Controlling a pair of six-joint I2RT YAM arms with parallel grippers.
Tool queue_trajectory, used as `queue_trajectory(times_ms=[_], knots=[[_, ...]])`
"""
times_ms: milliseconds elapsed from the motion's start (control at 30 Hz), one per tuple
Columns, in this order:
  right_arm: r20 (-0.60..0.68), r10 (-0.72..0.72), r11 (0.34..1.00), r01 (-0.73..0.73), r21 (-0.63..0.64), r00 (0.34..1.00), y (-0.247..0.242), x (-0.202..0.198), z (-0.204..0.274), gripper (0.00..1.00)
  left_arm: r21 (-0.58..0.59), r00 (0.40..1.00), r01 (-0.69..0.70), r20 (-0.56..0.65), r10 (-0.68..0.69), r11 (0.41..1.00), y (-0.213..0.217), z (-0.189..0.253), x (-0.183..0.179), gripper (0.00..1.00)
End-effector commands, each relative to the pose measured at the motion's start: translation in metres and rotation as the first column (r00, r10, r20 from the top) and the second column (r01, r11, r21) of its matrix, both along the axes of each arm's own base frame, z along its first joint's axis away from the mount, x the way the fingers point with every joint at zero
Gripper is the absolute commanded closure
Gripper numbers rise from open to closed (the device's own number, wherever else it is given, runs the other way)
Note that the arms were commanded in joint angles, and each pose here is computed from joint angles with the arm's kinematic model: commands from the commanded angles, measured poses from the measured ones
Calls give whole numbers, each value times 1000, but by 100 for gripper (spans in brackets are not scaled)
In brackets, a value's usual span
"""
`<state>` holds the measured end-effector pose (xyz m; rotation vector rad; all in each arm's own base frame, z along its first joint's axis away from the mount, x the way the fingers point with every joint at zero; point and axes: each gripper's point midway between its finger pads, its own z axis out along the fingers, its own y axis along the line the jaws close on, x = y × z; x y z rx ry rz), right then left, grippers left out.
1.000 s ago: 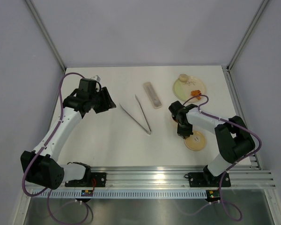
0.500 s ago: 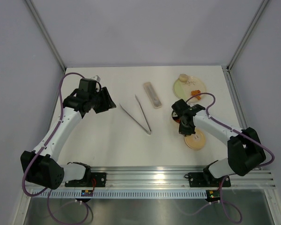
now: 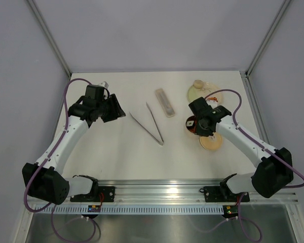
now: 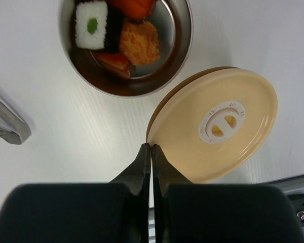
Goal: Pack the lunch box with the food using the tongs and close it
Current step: Pick up the box lid from the center of the board, then close the box lid on the packing box.
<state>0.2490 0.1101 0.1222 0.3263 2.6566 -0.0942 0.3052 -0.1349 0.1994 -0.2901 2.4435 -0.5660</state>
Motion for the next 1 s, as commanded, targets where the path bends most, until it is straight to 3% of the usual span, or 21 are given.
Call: queue_trajectory(times_ms=[0,233,400,967], knots=[[83,15,999,-11,-49,996,-1,22,29,100,-9,996,4,88,-3,1000,-1,22,8,49],[113,129,988,-118,-97,985,20,68,51,100,-4,996,-1,92,2,1000,0,23,6,49],[74,195,978,-188,-93,978,42,92,37,100,7,996,-11,92,10,1000,4,24,3,49],[-22,262,961,-263,-83,965,62,109,-11,100,18,996,-18,90,16,1000,7,23,0,49]])
